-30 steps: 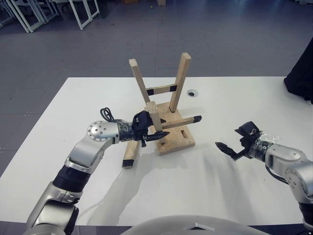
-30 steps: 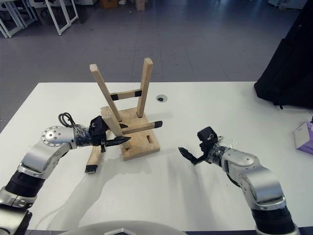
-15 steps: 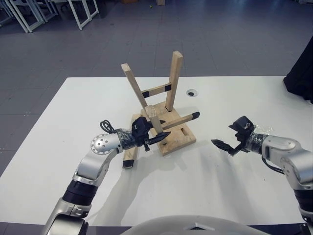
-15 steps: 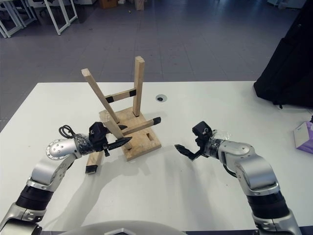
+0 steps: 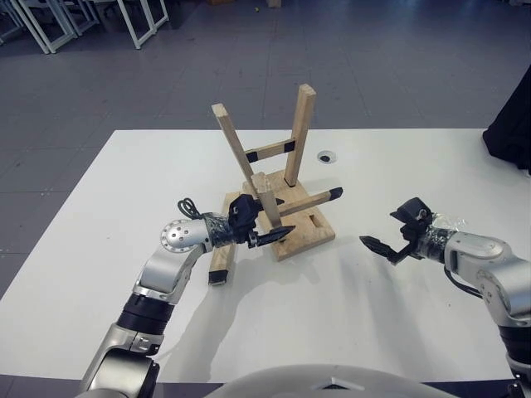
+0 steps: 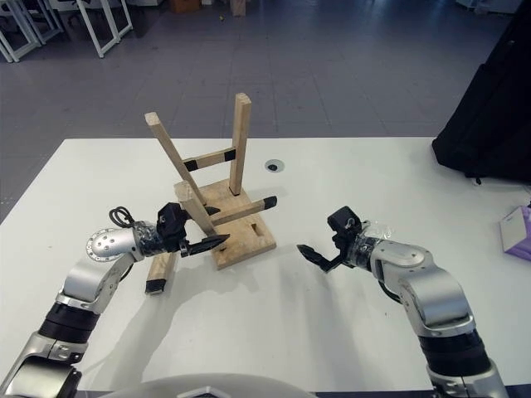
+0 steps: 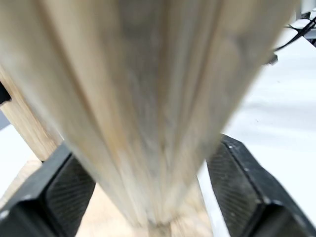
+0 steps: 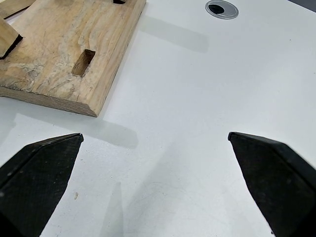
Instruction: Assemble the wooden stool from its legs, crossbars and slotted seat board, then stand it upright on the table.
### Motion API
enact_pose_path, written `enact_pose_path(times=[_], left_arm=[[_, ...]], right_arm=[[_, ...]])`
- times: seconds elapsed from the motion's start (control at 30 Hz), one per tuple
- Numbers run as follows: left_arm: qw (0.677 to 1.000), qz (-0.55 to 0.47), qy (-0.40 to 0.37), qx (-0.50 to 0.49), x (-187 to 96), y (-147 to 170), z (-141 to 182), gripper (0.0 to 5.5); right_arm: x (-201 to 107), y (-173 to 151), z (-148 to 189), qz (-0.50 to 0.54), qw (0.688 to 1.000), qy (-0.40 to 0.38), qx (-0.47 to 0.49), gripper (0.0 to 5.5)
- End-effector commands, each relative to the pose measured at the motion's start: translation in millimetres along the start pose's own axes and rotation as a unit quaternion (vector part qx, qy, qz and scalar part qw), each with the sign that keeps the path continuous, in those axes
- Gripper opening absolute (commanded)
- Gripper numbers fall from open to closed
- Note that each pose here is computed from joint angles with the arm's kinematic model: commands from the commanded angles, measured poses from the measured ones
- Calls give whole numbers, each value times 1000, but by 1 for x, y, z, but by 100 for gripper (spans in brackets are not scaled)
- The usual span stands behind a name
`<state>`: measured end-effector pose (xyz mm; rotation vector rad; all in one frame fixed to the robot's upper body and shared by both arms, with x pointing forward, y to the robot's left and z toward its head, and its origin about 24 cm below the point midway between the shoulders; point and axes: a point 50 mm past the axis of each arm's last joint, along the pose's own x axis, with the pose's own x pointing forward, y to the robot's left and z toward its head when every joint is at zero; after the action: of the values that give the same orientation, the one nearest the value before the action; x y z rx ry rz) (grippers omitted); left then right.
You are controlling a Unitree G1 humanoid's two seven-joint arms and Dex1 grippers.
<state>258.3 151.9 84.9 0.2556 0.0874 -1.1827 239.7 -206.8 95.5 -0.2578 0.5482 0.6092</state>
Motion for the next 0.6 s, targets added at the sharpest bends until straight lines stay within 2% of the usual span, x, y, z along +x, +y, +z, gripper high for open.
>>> enact_pose_path(times=[0.03,0.1,0.3,0.43,0.5,0.6], left_arm=[[999,-18,45,8,-13,2,-3,404],[998,-8,59,7,-20,7,-5,422],[991,96,98,-5,-42,19,-7,422],[952,276,104,-87,-55,4,6,422],[920,356,115,-118,-57,-6,12,422],[876,426,136,-181,-55,-21,10,422]], right_arm=[[-3,0,1,-8,1000,0,-5,550],[-3,1,0,-10,1000,1,-3,550],[-4,2,-1,-14,1000,-1,-2,550],[-9,5,-6,-27,1000,-3,10,550],[-12,11,-11,-39,999,-3,23,550],[-12,25,-10,-55,998,-15,38,550]])
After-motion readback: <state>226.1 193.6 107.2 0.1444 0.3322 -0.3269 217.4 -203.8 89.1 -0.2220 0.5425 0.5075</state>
